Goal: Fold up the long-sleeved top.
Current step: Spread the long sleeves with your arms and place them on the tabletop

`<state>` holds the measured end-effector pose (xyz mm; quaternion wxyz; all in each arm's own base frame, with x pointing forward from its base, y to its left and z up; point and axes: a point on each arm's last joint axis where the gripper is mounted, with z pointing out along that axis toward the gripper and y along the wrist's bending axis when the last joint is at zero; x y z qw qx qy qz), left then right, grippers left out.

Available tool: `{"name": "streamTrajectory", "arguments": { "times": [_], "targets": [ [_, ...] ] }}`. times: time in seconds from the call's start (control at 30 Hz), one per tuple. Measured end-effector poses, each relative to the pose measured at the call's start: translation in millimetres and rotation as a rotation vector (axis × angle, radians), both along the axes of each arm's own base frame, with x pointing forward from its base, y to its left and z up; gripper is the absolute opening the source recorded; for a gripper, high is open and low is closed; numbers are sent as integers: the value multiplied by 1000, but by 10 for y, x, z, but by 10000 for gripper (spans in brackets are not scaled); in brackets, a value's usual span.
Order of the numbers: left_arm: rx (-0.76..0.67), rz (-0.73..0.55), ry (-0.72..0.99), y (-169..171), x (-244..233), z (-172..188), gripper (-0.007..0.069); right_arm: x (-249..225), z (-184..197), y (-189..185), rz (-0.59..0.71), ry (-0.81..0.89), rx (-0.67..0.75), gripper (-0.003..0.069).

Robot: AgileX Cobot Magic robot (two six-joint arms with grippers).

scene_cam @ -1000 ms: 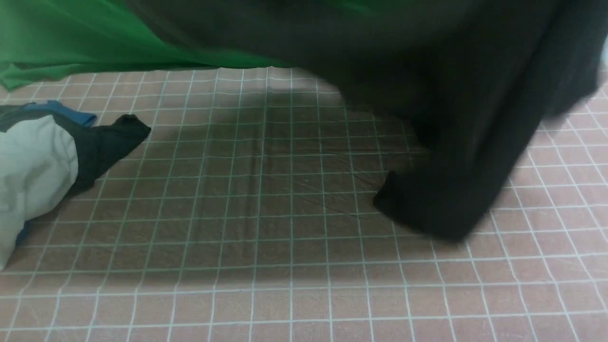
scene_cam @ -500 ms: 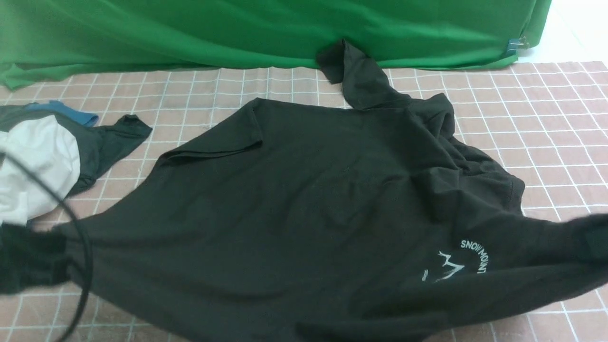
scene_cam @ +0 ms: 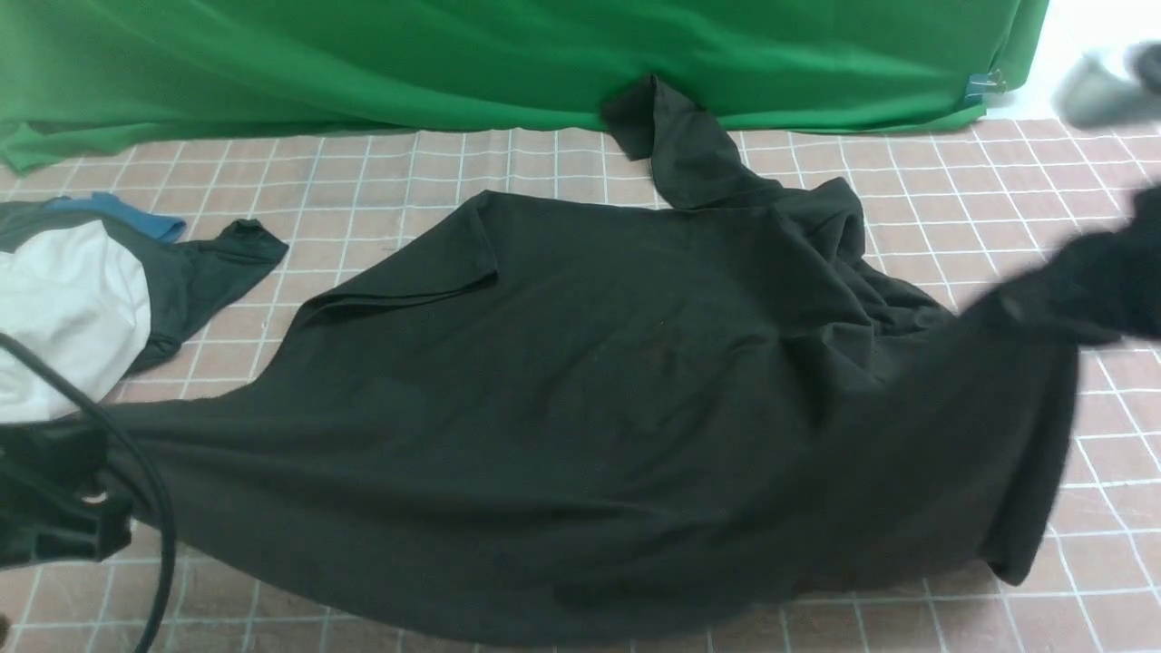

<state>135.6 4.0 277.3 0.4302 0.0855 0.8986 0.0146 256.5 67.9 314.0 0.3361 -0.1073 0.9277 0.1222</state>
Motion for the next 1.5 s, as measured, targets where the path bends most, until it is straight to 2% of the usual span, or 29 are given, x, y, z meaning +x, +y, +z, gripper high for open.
{"name": "streamTrajectory", "arguments": {
  "times": [0.03, 0.13, 0.23, 0.27, 0.3, 0.37, 0.4, 0.47, 0.53, 0.6, 0.7, 0.73, 0.83, 0.87, 1.07, 1.27, 1.33, 1.47, 1.5],
  "targets": [
    [1, -6, 1, -7, 7, -3, 36, 66, -26, 4, -3, -14, -6, 53],
    [13, -61, 79, -60, 138, -121, 36, 675, -26, -9, -56, -207, -30, 57],
    [15, -83, 135, -85, 215, -208, 35, 958, -17, -30, -83, -276, -38, 93],
    [13, -87, 155, -91, 240, -239, 35, 1044, -7, -39, -82, -289, -54, 147],
    [13, -87, 160, -90, 247, -248, 35, 1047, -18, -39, -79, -285, -58, 157],
    [9, -87, 182, -90, 274, -282, 35, 1082, 35, -44, -61, -274, -82, 323],
    [9, -87, 184, -90, 277, -286, 35, 1079, 31, -44, -60, -269, -84, 354],
    [10, -86, 184, -89, 286, -290, 35, 1008, 75, -49, -35, -217, -102, 499],
    [9, -84, 179, -88, 289, -287, 35, 879, 95, -53, -15, -126, -108, 552],
    [3, -83, 178, -91, 290, -286, 35, 740, 94, -62, -3, -34, -108, 547],
    [-11, -79, 174, -98, 293, -283, 35, 363, -117, -36, 42, 207, -130, 512],
    [-14, -78, 173, -99, 294, -282, 35, 180, -342, -11, 65, 329, -149, 509],
    [-14, -78, 173, -99, 294, -282, 35, 12, -621, -6, 67, 432, -166, 515],
    [-14, -78, 173, -99, 294, -282, 35, -101, -904, -32, 38, 476, -179, 533],
    [-36, -73, 170, -109, 296, -278, 35, -27, -1343, -129, -87, 387, -159, 554],
    [-39, -72, 168, -110, 297, -277, 35, 133, -1631, -239, -166, 396, -146, 545],
    [-39, -72, 168, -110, 297, -277, 35, 143, -1654, -238, -170, 398, -143, 520],
    [-39, -72, 167, -110, 298, -277, 35, 146, -1656, -181, -163, 389, -131, 331],
    [-40, -71, 167, -111, 298, -277, 35, 145, -1656, -173, -160, 389, -130, 309]
  ]
}}
